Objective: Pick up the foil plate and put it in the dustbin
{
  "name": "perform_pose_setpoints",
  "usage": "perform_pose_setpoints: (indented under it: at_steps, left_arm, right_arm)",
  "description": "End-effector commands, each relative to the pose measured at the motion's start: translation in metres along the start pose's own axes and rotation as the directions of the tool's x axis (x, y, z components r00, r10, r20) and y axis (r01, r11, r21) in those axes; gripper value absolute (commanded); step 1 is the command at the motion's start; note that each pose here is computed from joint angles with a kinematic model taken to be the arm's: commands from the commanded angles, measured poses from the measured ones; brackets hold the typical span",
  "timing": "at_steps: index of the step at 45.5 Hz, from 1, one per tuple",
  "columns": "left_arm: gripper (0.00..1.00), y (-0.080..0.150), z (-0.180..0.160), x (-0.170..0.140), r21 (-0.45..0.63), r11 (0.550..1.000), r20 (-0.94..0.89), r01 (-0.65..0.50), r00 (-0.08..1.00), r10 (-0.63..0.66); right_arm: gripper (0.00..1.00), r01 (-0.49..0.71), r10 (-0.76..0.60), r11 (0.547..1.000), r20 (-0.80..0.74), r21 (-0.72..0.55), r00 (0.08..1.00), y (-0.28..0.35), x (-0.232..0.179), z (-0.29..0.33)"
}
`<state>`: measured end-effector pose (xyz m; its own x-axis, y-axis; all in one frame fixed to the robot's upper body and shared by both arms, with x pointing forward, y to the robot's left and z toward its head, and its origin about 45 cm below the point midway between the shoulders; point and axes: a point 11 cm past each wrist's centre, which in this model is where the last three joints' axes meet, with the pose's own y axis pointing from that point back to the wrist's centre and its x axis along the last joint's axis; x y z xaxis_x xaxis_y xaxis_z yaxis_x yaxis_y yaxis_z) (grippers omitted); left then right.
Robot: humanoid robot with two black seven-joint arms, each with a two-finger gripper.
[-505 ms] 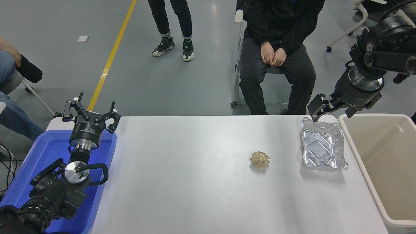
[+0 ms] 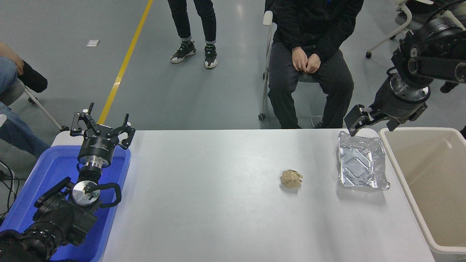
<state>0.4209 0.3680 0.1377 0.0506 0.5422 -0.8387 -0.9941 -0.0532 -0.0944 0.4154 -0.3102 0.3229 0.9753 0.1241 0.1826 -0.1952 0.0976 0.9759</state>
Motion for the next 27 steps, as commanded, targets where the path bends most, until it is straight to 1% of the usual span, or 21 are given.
perform_pose_setpoints:
  at_steps: [1, 27]
  left_arm:
    - [0.99, 0.0001, 0.0001, 0.0000, -0.001, 1.000, 0.000, 0.001, 1.000, -0.001]
    - [0.99, 0.0001, 0.0001, 0.0000, -0.001, 1.000, 0.000, 0.001, 1.000, -0.001]
  right_arm:
    - [1.00, 0.002, -0.002, 1.000, 0.000, -0.002, 1.000, -0.0007, -0.0005, 0.0003]
    - [1.00, -0.006, 0.006, 1.000, 0.018, -0.008, 1.000, 0.0030, -0.0005, 0.0086]
